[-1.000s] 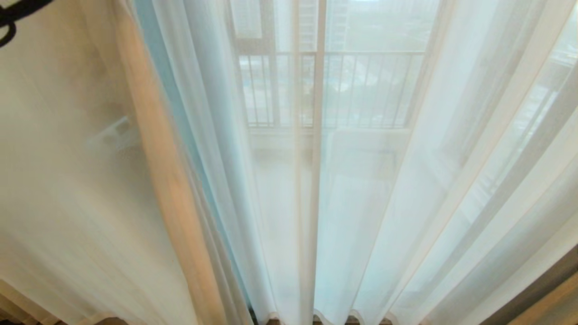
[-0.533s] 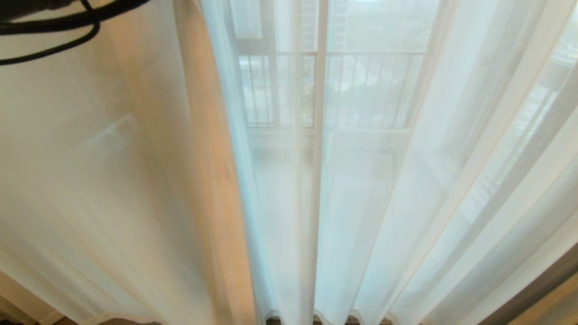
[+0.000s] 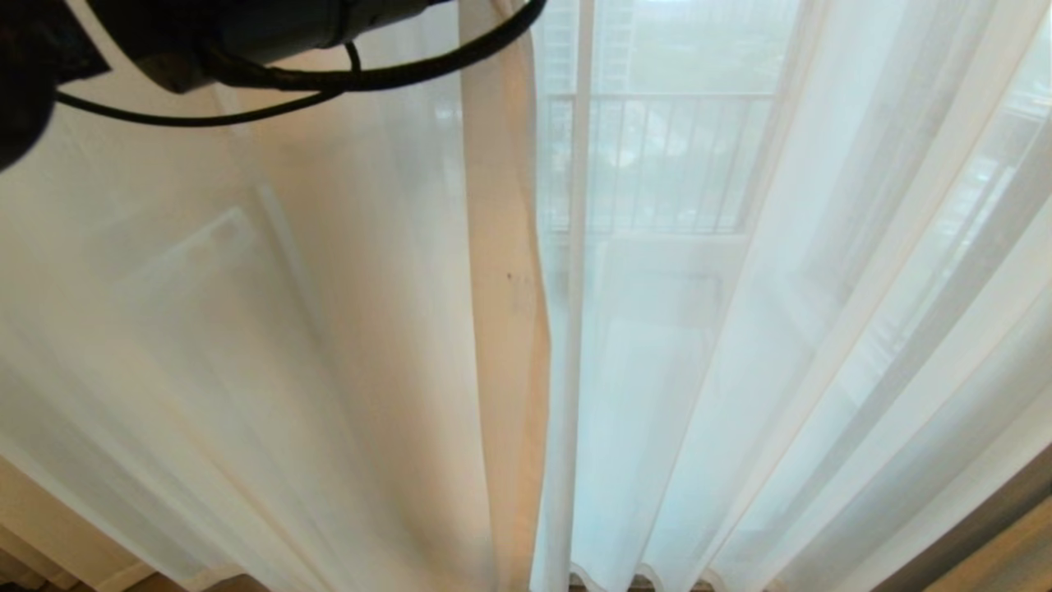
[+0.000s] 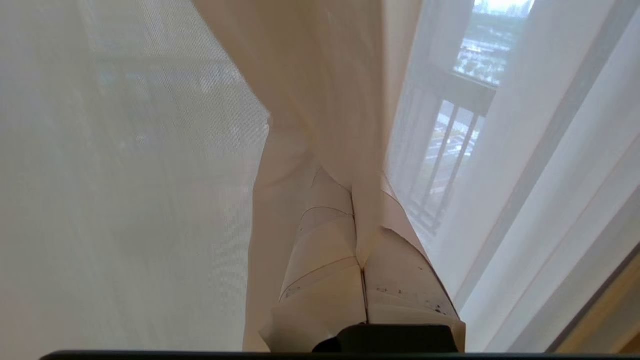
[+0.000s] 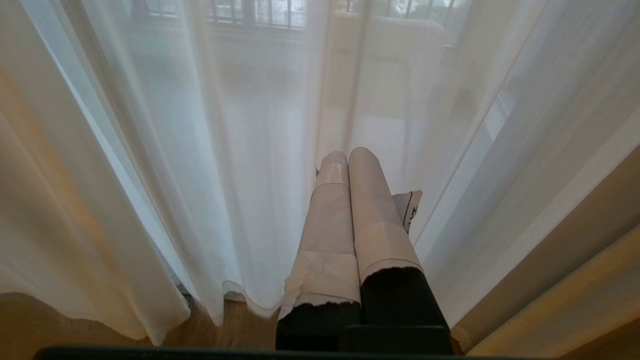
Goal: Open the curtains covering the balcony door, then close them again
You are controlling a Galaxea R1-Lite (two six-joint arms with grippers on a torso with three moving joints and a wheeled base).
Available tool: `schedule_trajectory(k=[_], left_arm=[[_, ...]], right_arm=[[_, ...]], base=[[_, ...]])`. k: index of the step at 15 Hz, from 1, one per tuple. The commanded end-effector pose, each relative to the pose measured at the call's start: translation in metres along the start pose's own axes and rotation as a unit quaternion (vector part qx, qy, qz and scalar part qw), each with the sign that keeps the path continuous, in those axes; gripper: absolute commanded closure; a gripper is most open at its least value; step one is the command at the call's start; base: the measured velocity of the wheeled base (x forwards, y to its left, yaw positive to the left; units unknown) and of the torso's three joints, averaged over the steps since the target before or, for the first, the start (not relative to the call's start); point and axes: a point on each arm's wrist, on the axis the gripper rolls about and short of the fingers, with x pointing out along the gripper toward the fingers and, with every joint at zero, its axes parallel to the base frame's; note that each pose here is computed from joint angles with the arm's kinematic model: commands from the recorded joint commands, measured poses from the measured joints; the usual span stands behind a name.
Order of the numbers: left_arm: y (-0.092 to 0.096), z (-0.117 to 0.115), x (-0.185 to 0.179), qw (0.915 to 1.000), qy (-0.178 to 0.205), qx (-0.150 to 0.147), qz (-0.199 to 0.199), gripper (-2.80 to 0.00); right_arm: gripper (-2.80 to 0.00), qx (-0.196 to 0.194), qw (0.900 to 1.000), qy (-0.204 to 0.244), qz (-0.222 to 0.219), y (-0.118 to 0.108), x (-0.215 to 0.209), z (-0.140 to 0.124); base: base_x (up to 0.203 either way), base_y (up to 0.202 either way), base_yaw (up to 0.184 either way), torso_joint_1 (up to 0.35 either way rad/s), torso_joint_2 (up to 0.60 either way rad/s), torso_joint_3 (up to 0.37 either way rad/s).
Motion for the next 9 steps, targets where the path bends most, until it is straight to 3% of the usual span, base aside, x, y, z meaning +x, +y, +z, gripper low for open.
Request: schedule_trajectory(k=[1, 9], left_arm=[[-0.011, -0.019, 0.017, 0.9998, 0.019, 0.0, -0.007, 0.0], [-0.044, -0.039, 0.051, 0.9996, 0.012, -0.019, -0.02, 0.0]], right_arm=[[0.0, 0.0, 1.0, 0.0, 0.0, 0.0, 0.0, 0.0], [0.0, 0.0, 1.0, 0.0, 0.0, 0.0, 0.0, 0.0]], base=[[0.0, 0.0, 0.0, 0.0, 0.0, 0.0], [0.0, 0.0, 0.0, 0.0, 0.0, 0.0]])
